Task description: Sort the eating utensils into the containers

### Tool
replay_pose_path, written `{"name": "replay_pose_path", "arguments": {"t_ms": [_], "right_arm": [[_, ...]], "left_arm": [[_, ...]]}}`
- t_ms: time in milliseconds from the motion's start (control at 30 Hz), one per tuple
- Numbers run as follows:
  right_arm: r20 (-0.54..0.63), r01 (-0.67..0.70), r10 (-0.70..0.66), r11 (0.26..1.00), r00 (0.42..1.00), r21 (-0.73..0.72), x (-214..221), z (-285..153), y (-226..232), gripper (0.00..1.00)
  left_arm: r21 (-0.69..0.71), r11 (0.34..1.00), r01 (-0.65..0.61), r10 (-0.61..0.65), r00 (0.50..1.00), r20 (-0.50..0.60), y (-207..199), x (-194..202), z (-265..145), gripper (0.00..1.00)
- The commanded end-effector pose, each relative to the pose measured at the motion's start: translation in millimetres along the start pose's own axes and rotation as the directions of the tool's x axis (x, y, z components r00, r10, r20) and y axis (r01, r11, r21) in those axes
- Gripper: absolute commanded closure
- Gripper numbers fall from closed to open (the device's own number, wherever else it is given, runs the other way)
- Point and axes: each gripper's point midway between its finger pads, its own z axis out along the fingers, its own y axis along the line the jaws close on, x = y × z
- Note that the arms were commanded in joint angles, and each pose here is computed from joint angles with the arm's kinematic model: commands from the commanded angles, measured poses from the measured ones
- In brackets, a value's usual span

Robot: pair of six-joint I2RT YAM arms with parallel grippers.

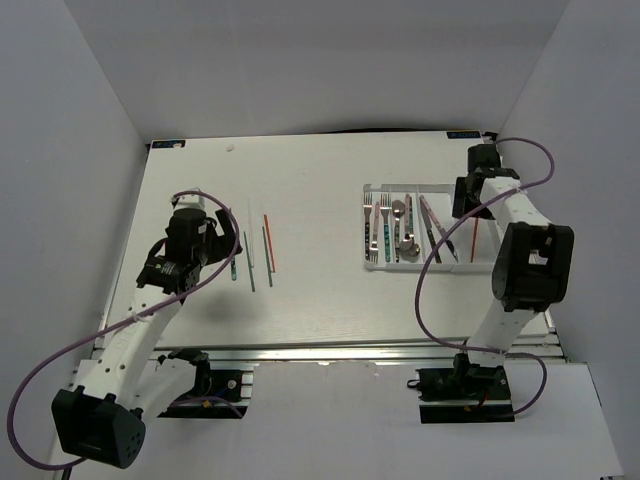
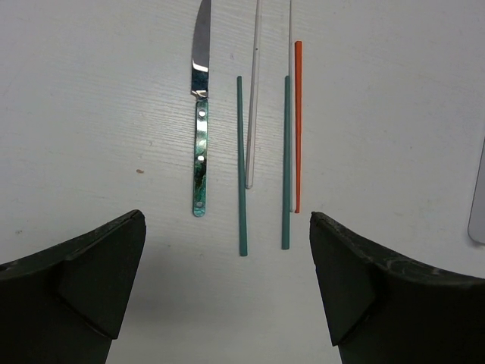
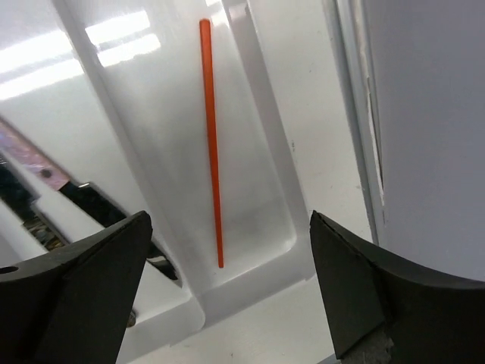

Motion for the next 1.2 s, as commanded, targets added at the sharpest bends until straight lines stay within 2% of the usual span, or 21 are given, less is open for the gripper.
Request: {"name": "replay_pose_path", "arguments": {"t_ms": [0, 67, 100, 167, 200, 233, 267, 333, 367, 400, 433, 467, 500, 533, 567, 633, 700, 733, 800, 900, 1167], "right_arm": [[0.164, -0.061, 0.067, 0.997, 0.984, -0.040, -40.0, -48.8, -2.8, 0.11], [0.219, -0.026, 0.041, 0.997, 0.975, -0.071, -46.7, -77.3, 24.0, 0.11], [0.300, 0.050, -0.019, 0.994, 0.954, -0.097, -48.4, -115.8, 60.7, 0.11], [0.458, 0.094, -0.080, 0.996, 0.886, -0.008, -53.0, -168.6, 90.6, 0.11], [0.558, 0.201, -0.137, 0.978, 0.819, -0.056, -33.3, -209.9, 140.2, 0.11], [0.655, 0.167, -0.045, 0.978, 0.755, -0.125, -42.1, -234.1, 165.9, 0.11], [0.664, 0.189, 0.021, 0.951, 0.748, -0.243, -30.6, -244.2, 195.0, 0.11], [0.616, 0.368, 0.052, 0.761, 0.786, -0.534, 6.7, -258.3, 265.7, 0.11], [0.567, 0.388, 0.061, 0.668, 0.822, -0.634, 21.5, -259.7, 299.4, 0.11], [0.547, 0.379, 0.088, 0.630, 0.833, -0.678, 21.4, -278.2, 319.0, 0.11], [0.518, 0.354, 0.089, 0.631, 0.851, -0.690, 25.0, -281.0, 334.7, 0.11], [0.496, 0.343, 0.006, 0.715, 0.868, -0.610, 36.5, -248.2, 349.7, 0.11], [0.530, 0.358, 0.035, 0.700, 0.847, -0.618, 28.9, -279.9, 370.1, 0.11], [0.530, 0.354, 0.033, 0.710, 0.847, -0.609, 29.8, -281.5, 382.9, 0.11], [0.512, 0.372, -0.038, 0.732, 0.858, -0.570, 48.0, -260.8, 403.6, 0.15], [0.515, 0.357, -0.004, 0.724, 0.857, -0.590, 34.0, -278.5, 425.3, 0.22], [0.500, 0.373, -0.065, 0.749, 0.864, -0.547, 45.2, -256.1, 446.1, 0.37], [0.516, 0.366, -0.036, 0.746, 0.856, -0.556, 33.7, -267.5, 454.2, 0.40], [0.504, 0.387, -0.081, 0.747, 0.860, -0.541, 42.6, -251.4, 470.1, 0.44], [0.500, 0.410, -0.097, 0.715, 0.860, -0.567, 47.5, -248.9, 487.2, 0.44], [0.513, 0.421, -0.114, 0.732, 0.851, -0.535, 49.9, -222.0, 510.5, 0.50]], "left_arm": [[-0.018, 1.000, -0.004, 0.004, 1.000, 0.012, 2.3, -1.6, -0.2, 0.02], [-0.031, 1.000, 0.002, -0.002, 1.000, 0.016, 4.4, -2.5, -0.4, 0.02], [-0.052, 0.999, 0.005, -0.003, 1.000, 0.028, 8.3, -5.0, -1.7, 0.02], [-0.084, 0.996, 0.020, -0.016, 0.999, 0.047, 14.1, -8.6, -4.1, 0.02], [-0.095, 0.995, 0.026, -0.020, 0.998, 0.061, 16.5, -11.3, -6.4, 0.02], [-0.125, 0.991, 0.044, -0.032, 0.995, 0.096, 22.8, -17.0, -11.2, 0.02], [-0.139, 0.989, 0.055, -0.039, 0.993, 0.114, 26.0, -20.3, -14.0, 0.02], [-0.178, 0.980, 0.088, -0.059, 0.985, 0.163, 35.6, -27.1, -22.4, 0.02], [-0.181, 0.979, 0.097, -0.065, 0.982, 0.176, 37.2, -28.6, -25.4, 0.02], [-0.182, 0.978, 0.105, -0.070, 0.980, 0.189, 38.2, -30.3, -27.3, 0.02], [-0.177, 0.977, 0.116, -0.079, 0.976, 0.205, 39.1, -31.3, -30.3, 0.02], [-0.177, 0.977, 0.120, -0.081, 0.974, 0.210, 39.8, -31.4, -31.5, 0.02], [-0.175, 0.977, 0.122, -0.083, 0.973, 0.216, 39.8, -32.5, -32.5, 0.02], [-0.174, 0.977, 0.123, -0.084, 0.973, 0.216, 39.8, -32.0, -32.9, 0.02], [-0.178, 0.976, 0.122, -0.083, 0.973, 0.213, 40.3, -31.8, -32.3, 0.02], [-0.179, 0.977, 0.120, -0.082, 0.975, 0.207, 40.1, -30.6, -31.2, 0.02], [-0.184, 0.976, 0.116, -0.078, 0.977, 0.199, 40.3, -29.0, -30.0, 0.02], [-0.183, 0.976, 0.116, -0.079, 0.977, 0.200, 40.1, -29.6, -30.2, 0.02], [-0.171, 0.978, 0.116, -0.080, 0.976, 0.204, 38.3, -30.2, -31.0, 0.02], [-0.159, 0.981, 0.111, -0.077, 0.976, 0.202, 36.3, -30.3, -31.1, 0.02], [-0.140, 0.985, 0.100, -0.072, 0.980, 0.188, 32.4, -28.1, -29.0, 0.02]]}}
